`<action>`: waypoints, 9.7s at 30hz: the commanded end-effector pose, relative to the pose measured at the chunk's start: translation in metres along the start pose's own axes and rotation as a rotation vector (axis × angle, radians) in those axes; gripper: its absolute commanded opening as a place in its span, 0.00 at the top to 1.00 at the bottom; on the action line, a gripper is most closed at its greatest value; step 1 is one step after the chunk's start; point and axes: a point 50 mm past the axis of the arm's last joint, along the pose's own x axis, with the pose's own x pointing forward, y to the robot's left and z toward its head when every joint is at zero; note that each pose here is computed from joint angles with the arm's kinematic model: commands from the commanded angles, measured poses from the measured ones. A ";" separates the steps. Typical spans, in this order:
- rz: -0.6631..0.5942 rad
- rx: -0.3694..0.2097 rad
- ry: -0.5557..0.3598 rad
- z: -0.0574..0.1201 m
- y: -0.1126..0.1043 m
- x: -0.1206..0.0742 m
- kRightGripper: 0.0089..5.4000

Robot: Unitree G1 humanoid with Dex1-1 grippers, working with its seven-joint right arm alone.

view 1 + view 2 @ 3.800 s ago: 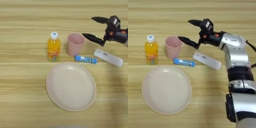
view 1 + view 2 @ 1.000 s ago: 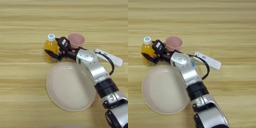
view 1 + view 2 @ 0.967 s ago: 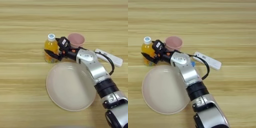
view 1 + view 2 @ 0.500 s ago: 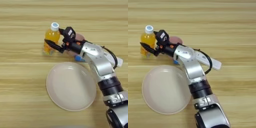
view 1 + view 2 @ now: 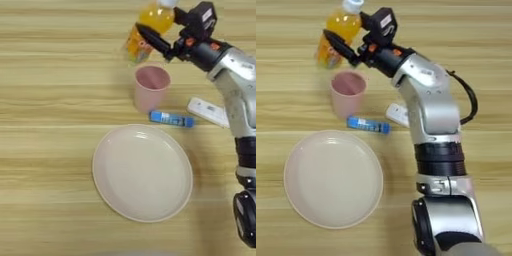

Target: Move the objects on the table

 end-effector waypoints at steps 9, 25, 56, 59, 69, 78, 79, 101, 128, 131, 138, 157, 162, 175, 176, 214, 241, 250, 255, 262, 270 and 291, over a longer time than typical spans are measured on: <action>-0.255 -0.227 -0.056 0.055 -0.074 -0.017 0.34; -0.465 -0.265 0.184 0.014 -0.131 -0.055 0.34; -0.524 -0.289 0.376 -0.033 -0.140 -0.074 0.34; -0.526 -0.286 0.376 -0.033 -0.140 -0.073 0.28; -0.532 -0.278 0.371 -0.033 -0.141 -0.073 0.10; -0.560 -0.285 0.320 -0.024 -0.144 -0.070 0.00; -0.561 -0.287 0.312 -0.023 -0.144 -0.070 0.00; -0.307 -0.254 -0.046 0.029 -0.102 -0.036 0.00; 0.395 -0.195 -0.046 0.007 0.021 -0.035 0.00; 0.451 -0.179 -0.014 -0.001 0.026 -0.037 0.00; 0.606 -0.116 0.074 -0.021 0.043 -0.038 0.00; 0.957 -0.089 0.372 -0.082 0.090 -0.033 0.00; 1.027 -0.086 0.444 -0.091 0.093 -0.036 0.00; 1.096 -0.068 0.531 -0.108 0.104 -0.033 0.00; 1.100 -0.068 0.533 -0.109 0.105 -0.032 0.00; 0.953 -0.037 0.398 -0.117 0.161 0.034 0.00; 0.869 0.040 0.329 -0.114 0.192 0.070 0.00; 0.858 0.044 0.258 -0.098 0.184 0.072 0.00; 0.855 0.031 0.194 -0.080 0.176 0.070 0.00; 0.835 0.035 0.123 -0.054 0.162 0.058 0.00; 0.742 0.036 0.065 -0.031 0.136 0.046 0.00; 0.286 -0.021 0.026 -0.007 0.033 0.012 0.00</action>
